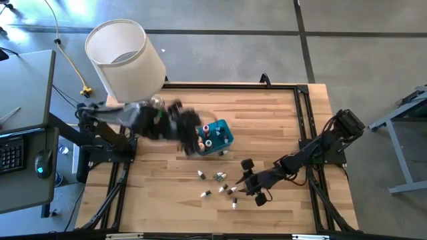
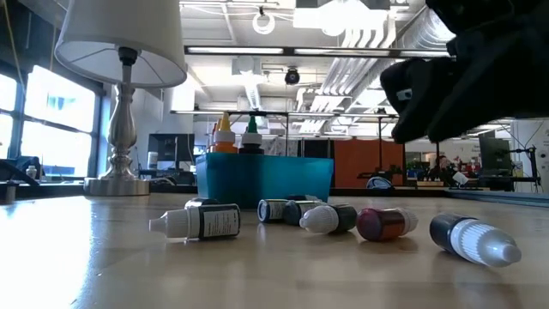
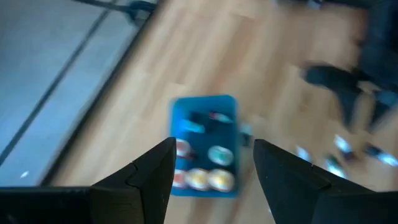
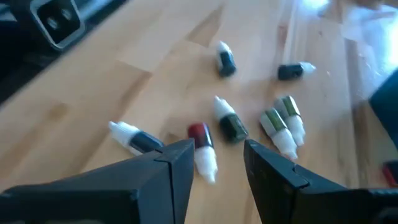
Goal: Pick & Place food coloring
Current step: Put the bottom small red food coloring bottle into the bin
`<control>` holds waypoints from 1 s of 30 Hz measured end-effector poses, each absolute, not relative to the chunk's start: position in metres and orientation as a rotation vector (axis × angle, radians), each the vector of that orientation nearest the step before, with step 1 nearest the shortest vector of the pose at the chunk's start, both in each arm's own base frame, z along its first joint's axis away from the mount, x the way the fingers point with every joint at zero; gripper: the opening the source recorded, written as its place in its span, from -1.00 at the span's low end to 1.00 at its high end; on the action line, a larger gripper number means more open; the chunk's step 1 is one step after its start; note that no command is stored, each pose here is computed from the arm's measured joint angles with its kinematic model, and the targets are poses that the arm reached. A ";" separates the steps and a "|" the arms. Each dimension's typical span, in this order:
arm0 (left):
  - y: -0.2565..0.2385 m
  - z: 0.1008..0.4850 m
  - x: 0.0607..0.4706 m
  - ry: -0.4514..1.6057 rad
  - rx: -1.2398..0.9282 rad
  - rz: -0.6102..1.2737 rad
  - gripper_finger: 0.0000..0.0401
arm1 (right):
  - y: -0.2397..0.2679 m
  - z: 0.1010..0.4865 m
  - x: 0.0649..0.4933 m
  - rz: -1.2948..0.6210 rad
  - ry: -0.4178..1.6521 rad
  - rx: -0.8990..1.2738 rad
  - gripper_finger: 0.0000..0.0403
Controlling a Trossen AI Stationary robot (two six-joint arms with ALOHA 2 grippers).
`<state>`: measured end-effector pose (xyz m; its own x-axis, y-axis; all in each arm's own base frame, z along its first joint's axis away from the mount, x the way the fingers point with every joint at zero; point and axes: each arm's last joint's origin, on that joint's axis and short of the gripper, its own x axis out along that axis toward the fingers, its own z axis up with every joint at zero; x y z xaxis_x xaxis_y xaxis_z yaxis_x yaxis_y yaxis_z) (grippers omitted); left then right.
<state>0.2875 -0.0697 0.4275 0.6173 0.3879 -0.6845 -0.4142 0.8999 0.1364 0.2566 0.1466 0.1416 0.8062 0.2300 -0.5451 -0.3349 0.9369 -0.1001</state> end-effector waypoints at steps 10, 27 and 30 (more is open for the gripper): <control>-0.165 0.303 0.297 0.746 -0.065 0.205 0.05 | 0.144 0.136 0.262 0.318 0.551 -0.226 -0.34; -0.166 0.189 0.282 0.484 -0.283 0.013 0.05 | 0.146 0.104 0.294 0.366 0.590 -0.198 -0.34; -0.166 0.190 0.282 0.481 -0.282 0.015 0.05 | 0.140 0.096 0.296 0.365 0.626 -0.172 -0.34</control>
<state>0.2823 -0.1659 0.1897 0.8870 -0.0516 -0.4588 -0.0806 0.9612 -0.2639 0.2956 0.1405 0.0958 0.7490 0.2811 -0.6000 -0.3837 0.9223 -0.0470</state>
